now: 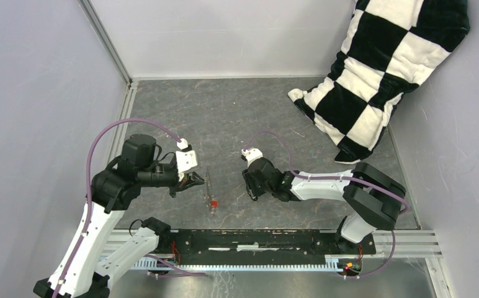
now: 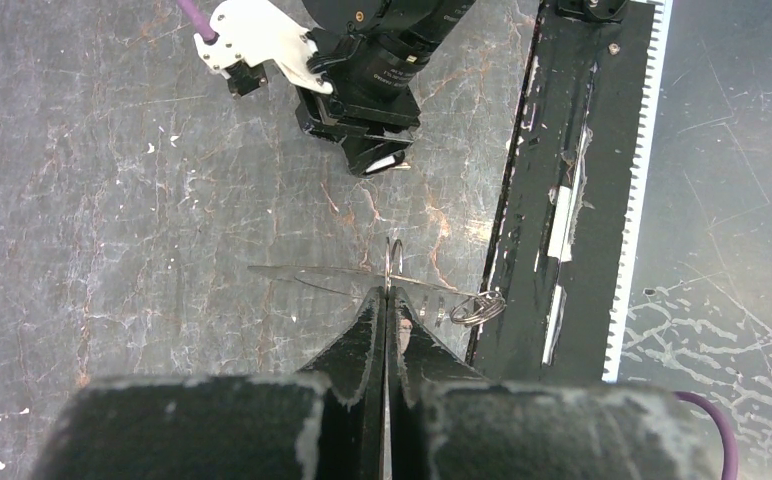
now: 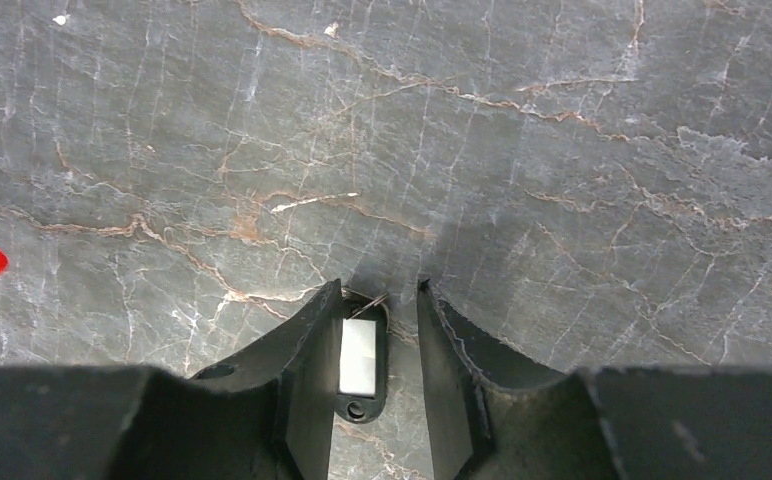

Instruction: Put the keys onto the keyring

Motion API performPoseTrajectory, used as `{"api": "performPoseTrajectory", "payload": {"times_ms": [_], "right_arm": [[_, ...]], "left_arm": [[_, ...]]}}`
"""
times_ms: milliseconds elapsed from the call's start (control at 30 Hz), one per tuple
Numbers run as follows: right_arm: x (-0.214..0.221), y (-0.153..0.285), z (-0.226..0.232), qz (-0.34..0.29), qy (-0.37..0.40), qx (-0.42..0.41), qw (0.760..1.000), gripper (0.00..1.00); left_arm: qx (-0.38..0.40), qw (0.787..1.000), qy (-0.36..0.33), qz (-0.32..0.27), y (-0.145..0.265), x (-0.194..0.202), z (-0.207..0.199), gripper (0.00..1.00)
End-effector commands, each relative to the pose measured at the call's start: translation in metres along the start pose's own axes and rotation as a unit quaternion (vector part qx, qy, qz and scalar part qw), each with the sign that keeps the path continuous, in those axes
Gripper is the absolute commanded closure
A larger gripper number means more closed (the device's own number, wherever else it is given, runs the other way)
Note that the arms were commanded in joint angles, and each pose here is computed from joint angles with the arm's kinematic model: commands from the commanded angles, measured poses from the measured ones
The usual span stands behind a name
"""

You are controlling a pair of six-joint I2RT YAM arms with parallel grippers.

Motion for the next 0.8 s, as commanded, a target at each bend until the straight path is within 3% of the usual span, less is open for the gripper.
{"api": "performPoseTrajectory", "payload": {"times_ms": [0,400,600,767], "right_arm": [[-0.015,-0.002,0.006,-0.027,-0.004,0.005,1.0,0.62],[-0.014,0.0,0.003,-0.046,-0.002,-0.008,0.999,0.81],[-0.01,0.003,-0.012,-0.048,-0.021,-0.008,0.999,1.0],[-0.014,0.005,-0.015,-0.047,-0.011,-0.005,0.999,1.0]], "left_arm": [[-0.017,0.999,-0.038,-0.017,0.006,-0.013,0.006,0.98],[-0.019,0.999,-0.043,-0.015,0.008,-0.013,0.006,0.98],[-0.017,0.999,-0.042,-0.018,0.01,-0.014,0.003,0.98],[-0.018,0.999,-0.042,-0.02,0.011,-0.015,0.003,0.98]]}}
Point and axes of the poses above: each gripper's point midway between its finger pads, its own y axis back along the fingers, its own z axis along the line the jaws close on, x = y × z, the point moved 5 cm from there along y, back along the fingers, and after that the axes turned 13 degrees about -y, right-handed, at the moved point
